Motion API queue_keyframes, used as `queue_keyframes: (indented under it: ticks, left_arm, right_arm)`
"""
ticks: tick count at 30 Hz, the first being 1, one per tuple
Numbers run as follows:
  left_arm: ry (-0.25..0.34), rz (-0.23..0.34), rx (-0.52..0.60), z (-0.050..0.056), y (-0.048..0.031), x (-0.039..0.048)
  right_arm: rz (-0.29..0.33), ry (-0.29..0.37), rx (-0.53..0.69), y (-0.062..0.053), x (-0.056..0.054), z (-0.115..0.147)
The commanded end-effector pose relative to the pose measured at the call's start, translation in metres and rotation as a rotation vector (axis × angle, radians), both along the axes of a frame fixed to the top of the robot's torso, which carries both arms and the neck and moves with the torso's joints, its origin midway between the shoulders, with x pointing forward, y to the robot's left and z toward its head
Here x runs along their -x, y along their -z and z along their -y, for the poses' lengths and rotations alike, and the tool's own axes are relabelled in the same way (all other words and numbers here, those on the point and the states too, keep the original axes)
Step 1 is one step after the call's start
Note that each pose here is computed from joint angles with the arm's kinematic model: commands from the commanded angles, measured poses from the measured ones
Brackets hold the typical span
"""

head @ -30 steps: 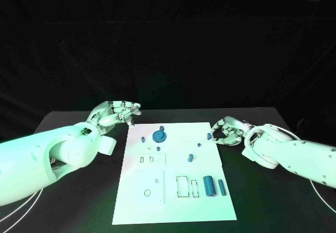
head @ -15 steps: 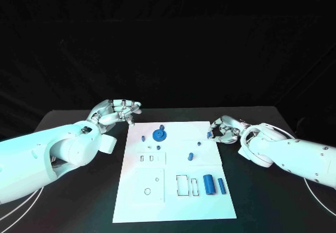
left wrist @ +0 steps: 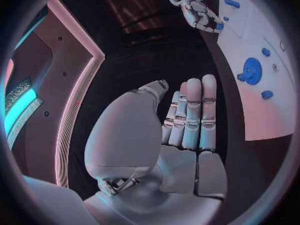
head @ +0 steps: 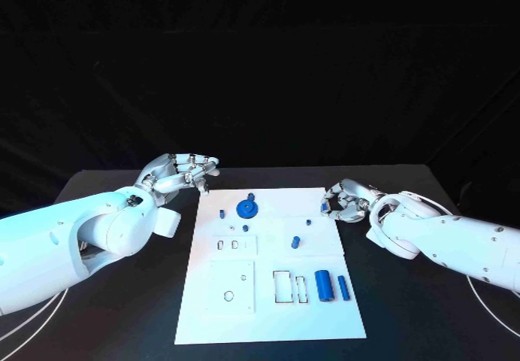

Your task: Assemble the parts on the task board

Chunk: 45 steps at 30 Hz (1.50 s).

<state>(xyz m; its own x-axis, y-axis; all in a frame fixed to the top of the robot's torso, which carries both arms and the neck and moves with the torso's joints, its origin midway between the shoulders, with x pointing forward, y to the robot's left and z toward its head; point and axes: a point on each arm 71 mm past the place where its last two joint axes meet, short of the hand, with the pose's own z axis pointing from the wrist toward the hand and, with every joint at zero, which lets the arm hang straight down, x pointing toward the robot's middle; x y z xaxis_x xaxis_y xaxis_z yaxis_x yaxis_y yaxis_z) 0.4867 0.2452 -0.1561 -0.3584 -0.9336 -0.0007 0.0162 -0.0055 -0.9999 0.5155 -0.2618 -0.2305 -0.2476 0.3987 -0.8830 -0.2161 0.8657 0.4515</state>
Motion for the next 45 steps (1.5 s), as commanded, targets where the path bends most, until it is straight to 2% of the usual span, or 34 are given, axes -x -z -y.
queue_keyframes:
  ticks: [1,14,29,33,38,45]
  left_arm:
    - [0.019,0.005,0.006,0.002,-0.0013,0.0004]
    - [0.020,0.004,0.006,0.002,-0.0013,0.0005]
    - [0.019,0.003,0.005,0.001,-0.0012,0.0003]
    - [0.018,0.003,0.004,0.001,-0.0010,0.0000]
    - [0.018,0.002,0.004,0.002,-0.0009,-0.0003]
    - [0.017,0.000,0.003,0.002,-0.0006,-0.0006]
  right_arm:
    - [-0.011,-0.006,0.005,0.002,0.000,0.000]
    - [0.002,-0.009,0.000,0.002,0.000,-0.004]
    - [0.101,0.036,-0.040,-0.006,0.002,-0.008]
    - [0.110,0.045,-0.054,-0.012,0.006,-0.014]
    - [0.118,0.050,-0.069,-0.027,0.013,-0.033]
    - [0.096,0.007,-0.104,-0.037,0.033,-0.076]
